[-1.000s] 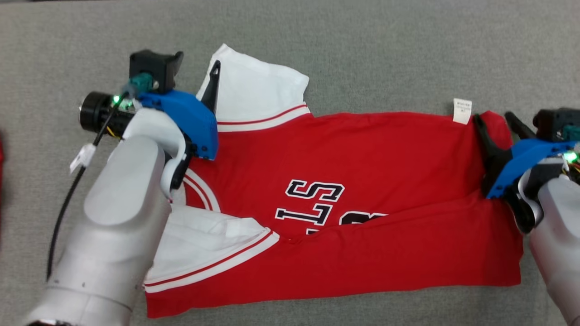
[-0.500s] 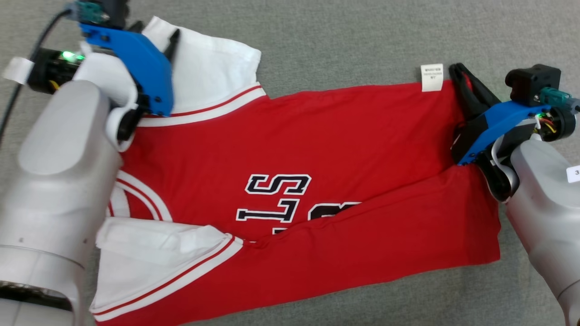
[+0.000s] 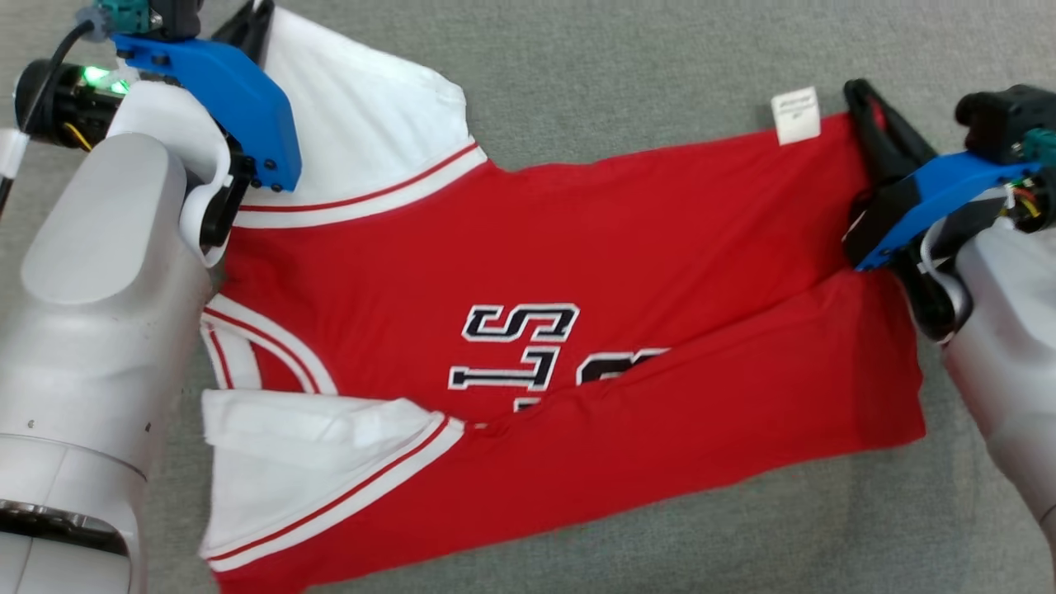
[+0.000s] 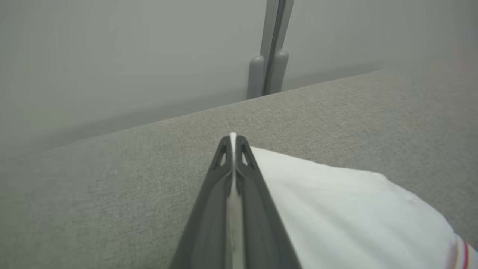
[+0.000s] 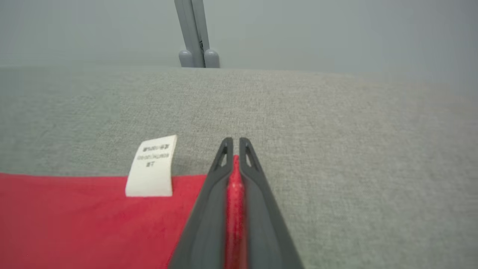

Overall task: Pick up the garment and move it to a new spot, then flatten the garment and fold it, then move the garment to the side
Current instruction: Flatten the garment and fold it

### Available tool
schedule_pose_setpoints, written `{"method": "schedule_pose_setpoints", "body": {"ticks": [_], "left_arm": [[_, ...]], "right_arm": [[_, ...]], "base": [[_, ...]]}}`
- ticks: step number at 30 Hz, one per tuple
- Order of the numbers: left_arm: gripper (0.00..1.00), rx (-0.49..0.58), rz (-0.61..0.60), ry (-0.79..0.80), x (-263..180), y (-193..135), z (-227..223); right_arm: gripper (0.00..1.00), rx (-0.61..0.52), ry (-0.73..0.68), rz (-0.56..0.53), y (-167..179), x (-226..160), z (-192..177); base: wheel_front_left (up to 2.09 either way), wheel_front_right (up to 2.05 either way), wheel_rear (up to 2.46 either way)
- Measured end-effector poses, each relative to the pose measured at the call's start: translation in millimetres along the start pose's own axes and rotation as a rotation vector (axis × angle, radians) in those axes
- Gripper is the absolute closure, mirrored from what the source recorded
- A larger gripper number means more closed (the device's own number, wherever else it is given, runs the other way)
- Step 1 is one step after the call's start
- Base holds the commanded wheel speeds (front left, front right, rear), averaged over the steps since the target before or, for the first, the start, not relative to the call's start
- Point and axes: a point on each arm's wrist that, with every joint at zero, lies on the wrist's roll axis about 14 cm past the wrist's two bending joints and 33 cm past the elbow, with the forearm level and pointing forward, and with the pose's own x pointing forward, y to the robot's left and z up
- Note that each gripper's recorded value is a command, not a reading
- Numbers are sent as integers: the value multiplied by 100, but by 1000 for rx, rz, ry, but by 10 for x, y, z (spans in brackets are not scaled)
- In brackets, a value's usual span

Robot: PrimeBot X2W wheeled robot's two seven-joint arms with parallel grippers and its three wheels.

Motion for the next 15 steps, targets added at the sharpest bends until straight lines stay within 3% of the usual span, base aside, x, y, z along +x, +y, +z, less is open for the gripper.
{"method": "schedule_pose_setpoints", "body": {"ticks": [8, 11, 15], "left_arm": [[100, 50, 89, -343, -592, 154, 816], [100, 20, 112, -400, -880, 112, 858], [100, -38, 117, -388, -1192, -12, 577]], "right_arm": [[100, -11, -198, -11, 52, -93, 763], [100, -24, -210, -7, 131, -254, 776], [100, -16, -171, -8, 228, -493, 563]], "base": [[0, 0, 0], [0, 0, 0], [0, 0, 0]]}}
